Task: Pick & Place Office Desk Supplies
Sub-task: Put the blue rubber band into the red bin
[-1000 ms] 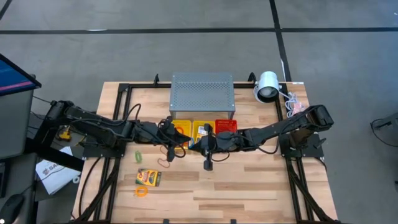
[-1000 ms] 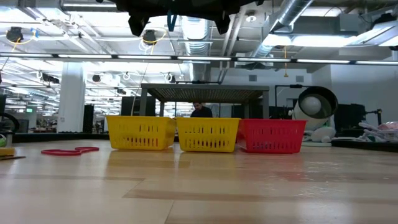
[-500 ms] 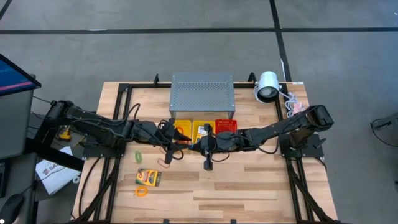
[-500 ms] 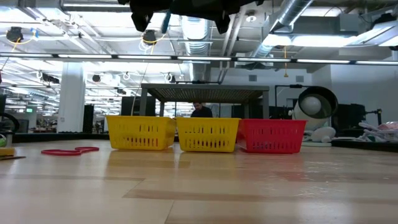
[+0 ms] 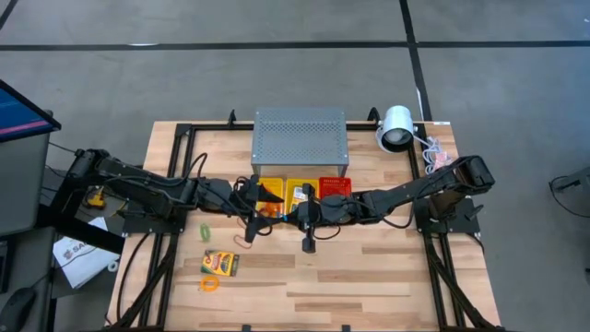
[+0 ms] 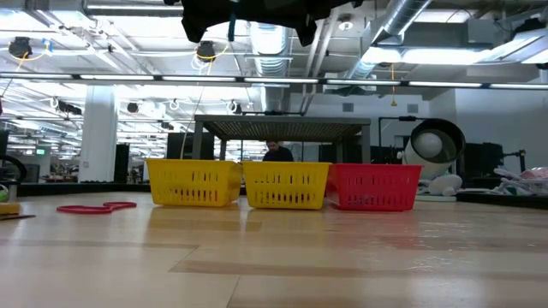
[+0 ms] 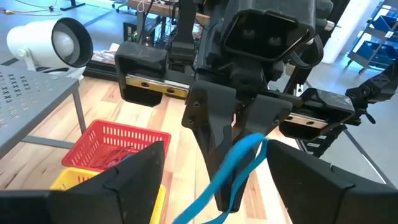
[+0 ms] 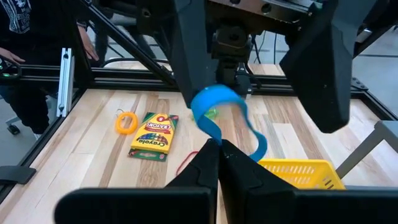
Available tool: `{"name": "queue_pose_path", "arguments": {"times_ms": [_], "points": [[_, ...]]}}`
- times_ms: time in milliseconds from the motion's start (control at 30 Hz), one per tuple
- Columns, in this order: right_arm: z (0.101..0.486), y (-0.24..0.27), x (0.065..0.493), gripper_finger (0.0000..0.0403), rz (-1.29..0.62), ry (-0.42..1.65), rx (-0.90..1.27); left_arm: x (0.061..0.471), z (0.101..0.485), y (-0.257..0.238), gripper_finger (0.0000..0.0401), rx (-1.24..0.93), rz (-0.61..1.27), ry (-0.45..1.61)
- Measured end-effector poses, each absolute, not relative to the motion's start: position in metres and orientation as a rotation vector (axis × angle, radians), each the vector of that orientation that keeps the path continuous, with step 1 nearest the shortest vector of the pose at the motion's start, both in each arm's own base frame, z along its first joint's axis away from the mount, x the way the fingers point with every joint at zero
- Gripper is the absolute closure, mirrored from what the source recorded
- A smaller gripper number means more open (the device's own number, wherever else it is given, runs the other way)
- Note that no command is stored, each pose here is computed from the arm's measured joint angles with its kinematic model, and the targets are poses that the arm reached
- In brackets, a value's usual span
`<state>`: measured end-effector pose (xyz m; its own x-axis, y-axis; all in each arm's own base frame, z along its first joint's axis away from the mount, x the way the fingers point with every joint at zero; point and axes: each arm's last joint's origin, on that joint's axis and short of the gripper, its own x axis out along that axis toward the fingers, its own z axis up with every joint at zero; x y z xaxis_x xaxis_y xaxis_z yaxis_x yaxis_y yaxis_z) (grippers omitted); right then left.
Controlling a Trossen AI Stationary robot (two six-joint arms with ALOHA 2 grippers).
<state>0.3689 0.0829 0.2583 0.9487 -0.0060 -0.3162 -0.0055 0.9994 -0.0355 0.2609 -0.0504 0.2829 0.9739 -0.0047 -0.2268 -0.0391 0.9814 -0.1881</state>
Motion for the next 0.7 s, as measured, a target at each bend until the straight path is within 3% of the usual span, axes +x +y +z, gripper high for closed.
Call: {"name": "queue_pose_path", "arguments": {"times_ms": [300, 700], "points": [[0.272, 0.081, 0.361, 0.0403, 0.002, 0.305, -0.048, 0.256, 0.287, -0.049, 0.0119, -0.195, 0.017, 0.223], [0.268, 0.067, 0.351, 0.0403, -0.037, 0.445, -0.067, 0.234, 0.301, -0.046, 0.0119, -0.197, -0.001, 0.224]]}}
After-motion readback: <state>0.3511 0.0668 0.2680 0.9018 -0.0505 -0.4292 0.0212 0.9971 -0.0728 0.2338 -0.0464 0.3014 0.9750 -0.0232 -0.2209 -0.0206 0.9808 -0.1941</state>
